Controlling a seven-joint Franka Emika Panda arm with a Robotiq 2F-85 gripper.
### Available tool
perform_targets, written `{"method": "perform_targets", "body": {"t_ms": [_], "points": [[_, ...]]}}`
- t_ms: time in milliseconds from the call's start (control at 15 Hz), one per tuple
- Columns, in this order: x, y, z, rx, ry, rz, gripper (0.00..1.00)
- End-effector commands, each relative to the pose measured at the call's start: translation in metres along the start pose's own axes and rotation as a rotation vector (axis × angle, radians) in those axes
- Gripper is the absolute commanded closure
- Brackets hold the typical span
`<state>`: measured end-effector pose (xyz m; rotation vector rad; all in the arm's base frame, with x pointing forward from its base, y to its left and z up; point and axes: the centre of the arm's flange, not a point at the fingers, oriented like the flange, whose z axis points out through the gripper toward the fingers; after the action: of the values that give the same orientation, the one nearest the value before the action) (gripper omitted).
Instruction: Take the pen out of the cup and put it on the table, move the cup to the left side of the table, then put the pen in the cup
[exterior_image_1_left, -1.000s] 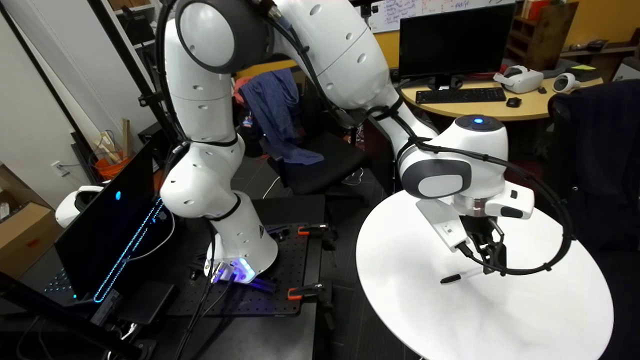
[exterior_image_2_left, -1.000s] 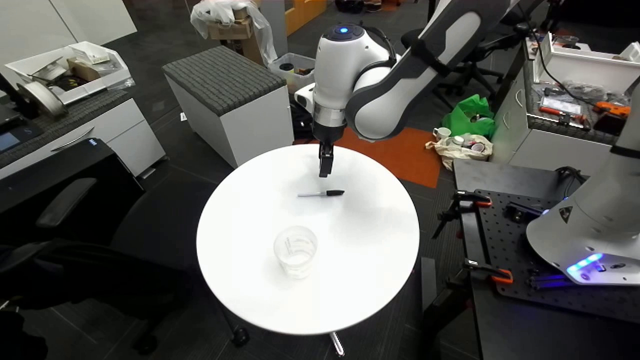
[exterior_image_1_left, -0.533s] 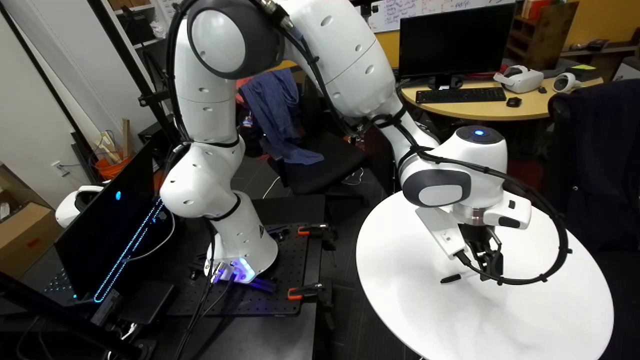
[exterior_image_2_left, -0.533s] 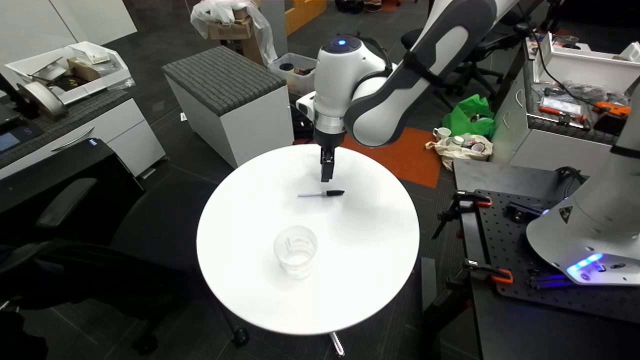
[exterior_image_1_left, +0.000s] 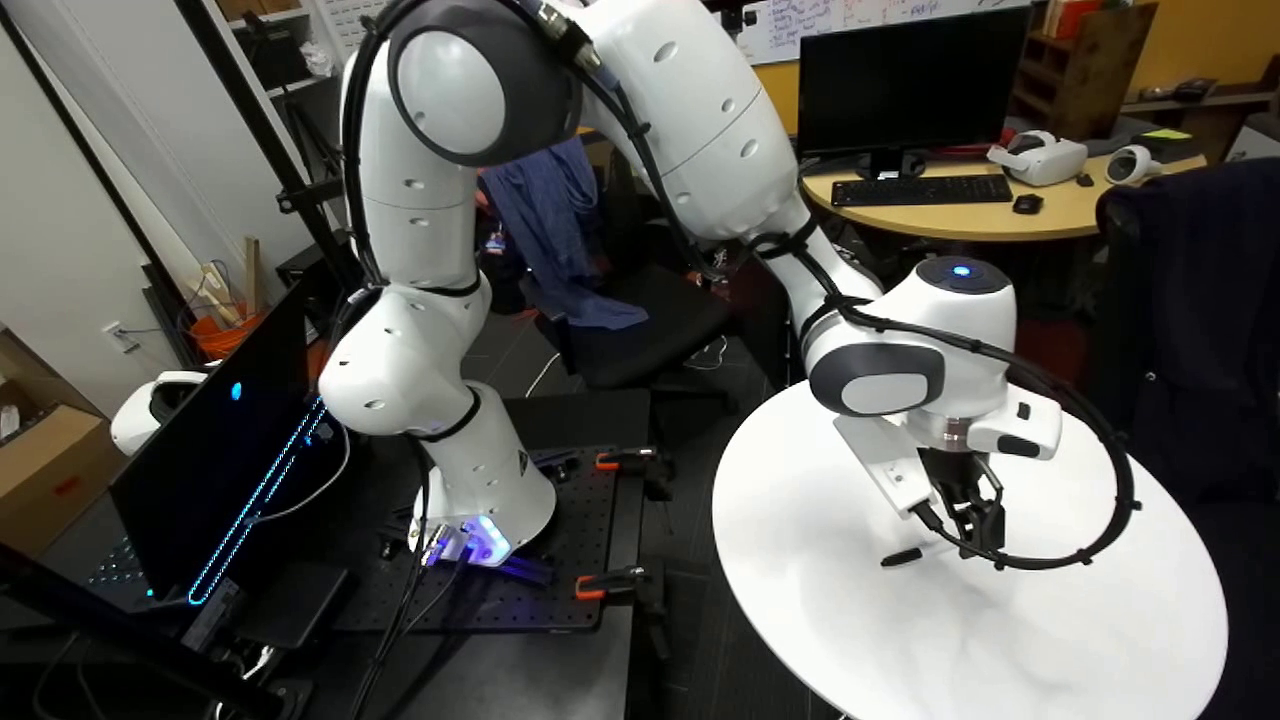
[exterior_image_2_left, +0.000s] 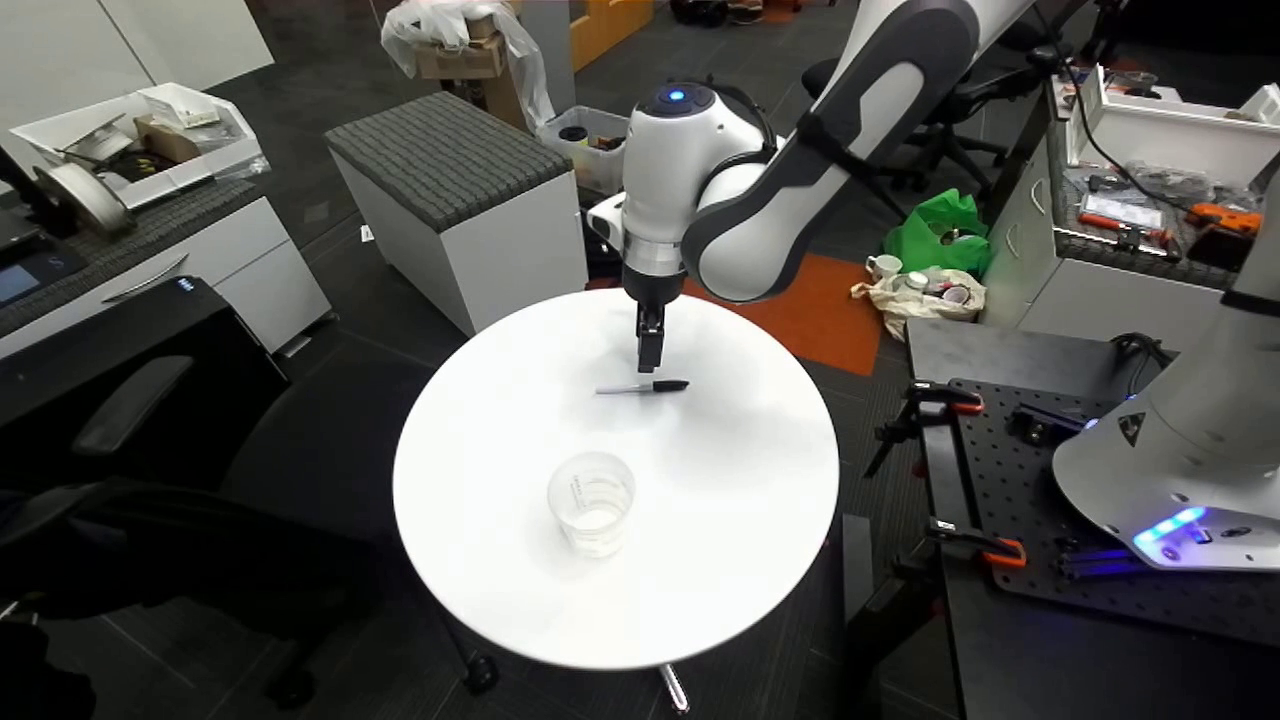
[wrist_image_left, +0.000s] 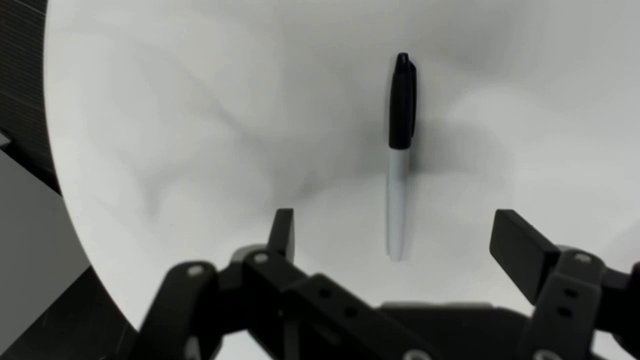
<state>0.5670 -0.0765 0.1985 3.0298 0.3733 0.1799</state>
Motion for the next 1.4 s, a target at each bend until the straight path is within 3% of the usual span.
{"method": "perform_targets", "body": {"t_ms": [0, 1000, 1333], "points": [[0.006, 0.001, 0.017, 0.008, 0.016, -0.028, 0.00], [0.002, -0.004, 0.050, 0.038, 0.010, -0.092, 0.00], [0.004, -0.006, 0.058, 0.039, -0.002, -0.095, 0.09]]}}
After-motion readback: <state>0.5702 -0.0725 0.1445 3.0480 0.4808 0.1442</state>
